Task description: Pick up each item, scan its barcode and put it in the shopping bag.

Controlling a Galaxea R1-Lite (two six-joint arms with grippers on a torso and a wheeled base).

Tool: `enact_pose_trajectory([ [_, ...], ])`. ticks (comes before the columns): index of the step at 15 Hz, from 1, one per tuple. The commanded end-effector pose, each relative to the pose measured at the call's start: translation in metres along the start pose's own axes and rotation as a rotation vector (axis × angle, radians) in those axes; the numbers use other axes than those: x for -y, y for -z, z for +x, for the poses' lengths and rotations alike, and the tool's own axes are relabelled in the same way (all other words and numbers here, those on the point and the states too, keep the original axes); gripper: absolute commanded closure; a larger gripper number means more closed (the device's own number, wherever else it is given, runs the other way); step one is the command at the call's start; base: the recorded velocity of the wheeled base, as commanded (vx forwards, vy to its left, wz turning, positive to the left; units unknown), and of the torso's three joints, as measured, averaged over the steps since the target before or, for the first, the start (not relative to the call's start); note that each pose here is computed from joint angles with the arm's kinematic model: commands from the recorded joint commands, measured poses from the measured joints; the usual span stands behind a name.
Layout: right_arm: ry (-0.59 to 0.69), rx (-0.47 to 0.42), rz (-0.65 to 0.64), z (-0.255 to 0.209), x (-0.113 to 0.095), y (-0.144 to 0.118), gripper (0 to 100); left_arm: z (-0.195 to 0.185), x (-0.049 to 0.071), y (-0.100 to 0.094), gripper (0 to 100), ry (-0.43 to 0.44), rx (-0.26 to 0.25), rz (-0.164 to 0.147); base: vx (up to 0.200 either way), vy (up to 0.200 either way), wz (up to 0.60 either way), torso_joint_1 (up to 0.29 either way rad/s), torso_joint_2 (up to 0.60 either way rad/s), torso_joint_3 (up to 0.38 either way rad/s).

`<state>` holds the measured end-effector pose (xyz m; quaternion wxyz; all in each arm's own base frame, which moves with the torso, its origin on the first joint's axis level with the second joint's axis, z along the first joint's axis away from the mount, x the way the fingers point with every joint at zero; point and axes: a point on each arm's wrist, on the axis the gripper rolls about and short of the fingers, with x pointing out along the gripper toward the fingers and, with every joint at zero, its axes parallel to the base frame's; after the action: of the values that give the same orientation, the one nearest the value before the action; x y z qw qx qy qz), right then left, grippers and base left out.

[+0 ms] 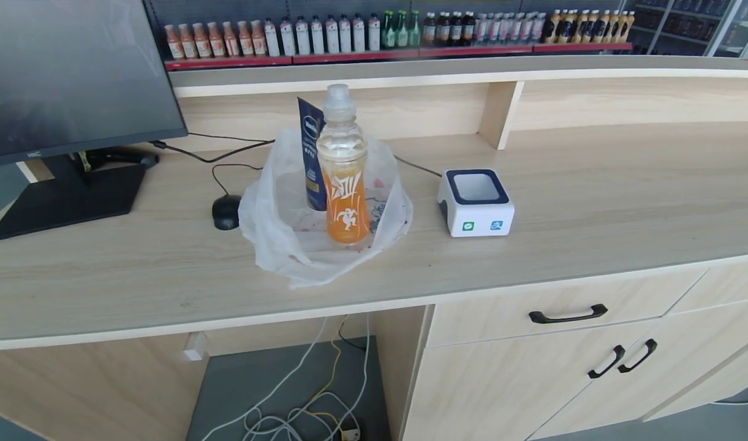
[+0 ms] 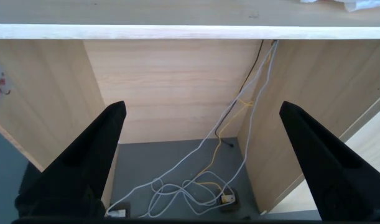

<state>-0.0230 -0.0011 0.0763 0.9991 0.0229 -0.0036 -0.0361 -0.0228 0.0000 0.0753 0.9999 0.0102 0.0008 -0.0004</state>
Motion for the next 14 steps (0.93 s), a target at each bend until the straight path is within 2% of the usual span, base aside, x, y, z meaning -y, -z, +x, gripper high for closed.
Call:
enact_pose_trajectory([
  [1, 0.000, -0.001, 0.000, 0.0001, 0.0000, -0.0001, 0, 0.0000, 0.0000, 0.0000, 0, 0.001, 0.000, 0.000, 0.000, -0.200, 0.00, 0.002, 0.00, 0.002],
  [10, 0.000, -0.001, 0.000, 0.0001, 0.0000, -0.0001, 0, 0.0000, 0.0000, 0.0000, 0, -0.001, 0.000, -0.002, 0.000, -0.200, 0.00, 0.003, 0.00, 0.001],
  [14, 0.000, -0.001, -0.001, 0.0001, 0.0000, -0.0001, 0, 0.0000, 0.0000, 0.0000, 0, -0.001, 0.000, -0.007, 0.000, 0.000, 0.00, 0.000, 0.00, 0.000],
])
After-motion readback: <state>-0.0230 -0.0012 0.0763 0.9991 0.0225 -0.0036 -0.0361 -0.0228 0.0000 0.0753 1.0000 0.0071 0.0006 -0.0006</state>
